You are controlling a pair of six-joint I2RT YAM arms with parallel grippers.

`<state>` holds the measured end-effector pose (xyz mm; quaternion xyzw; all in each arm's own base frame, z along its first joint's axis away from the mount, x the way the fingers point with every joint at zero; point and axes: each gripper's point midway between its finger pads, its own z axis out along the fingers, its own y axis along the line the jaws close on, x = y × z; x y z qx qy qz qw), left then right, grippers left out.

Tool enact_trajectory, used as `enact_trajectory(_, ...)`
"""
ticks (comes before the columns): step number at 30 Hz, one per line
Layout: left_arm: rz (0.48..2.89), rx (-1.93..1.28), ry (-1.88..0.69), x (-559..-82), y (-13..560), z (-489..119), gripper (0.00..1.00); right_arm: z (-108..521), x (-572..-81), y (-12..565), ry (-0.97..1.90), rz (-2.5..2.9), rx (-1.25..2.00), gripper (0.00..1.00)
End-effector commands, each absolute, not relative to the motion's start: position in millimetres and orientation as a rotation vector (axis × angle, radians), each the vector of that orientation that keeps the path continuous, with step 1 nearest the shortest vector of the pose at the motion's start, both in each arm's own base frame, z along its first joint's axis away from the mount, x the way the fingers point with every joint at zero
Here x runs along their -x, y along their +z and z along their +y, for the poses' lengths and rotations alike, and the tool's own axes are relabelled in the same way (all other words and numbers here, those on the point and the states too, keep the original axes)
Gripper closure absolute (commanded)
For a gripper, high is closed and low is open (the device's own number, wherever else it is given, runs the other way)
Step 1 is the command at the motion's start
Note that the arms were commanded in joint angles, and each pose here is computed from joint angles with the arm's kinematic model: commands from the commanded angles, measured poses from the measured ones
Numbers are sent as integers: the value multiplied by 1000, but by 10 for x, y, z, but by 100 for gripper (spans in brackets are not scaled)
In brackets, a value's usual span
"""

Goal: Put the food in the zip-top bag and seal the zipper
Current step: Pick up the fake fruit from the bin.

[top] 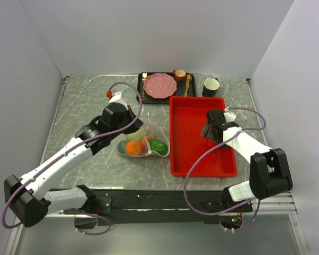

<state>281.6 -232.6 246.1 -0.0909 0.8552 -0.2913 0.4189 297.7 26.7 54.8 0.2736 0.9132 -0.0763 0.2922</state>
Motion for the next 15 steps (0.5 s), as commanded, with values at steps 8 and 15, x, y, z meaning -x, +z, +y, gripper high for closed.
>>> enact_trajectory(8,2072,237,-761,-2848,2669,-2297,99,539,-3072,516,38,2461,-617,22)
enact_trajectory(15,2059,249,-761,-2853,2708,-2274,99,722,-3070,652,186,2427,-494,30)
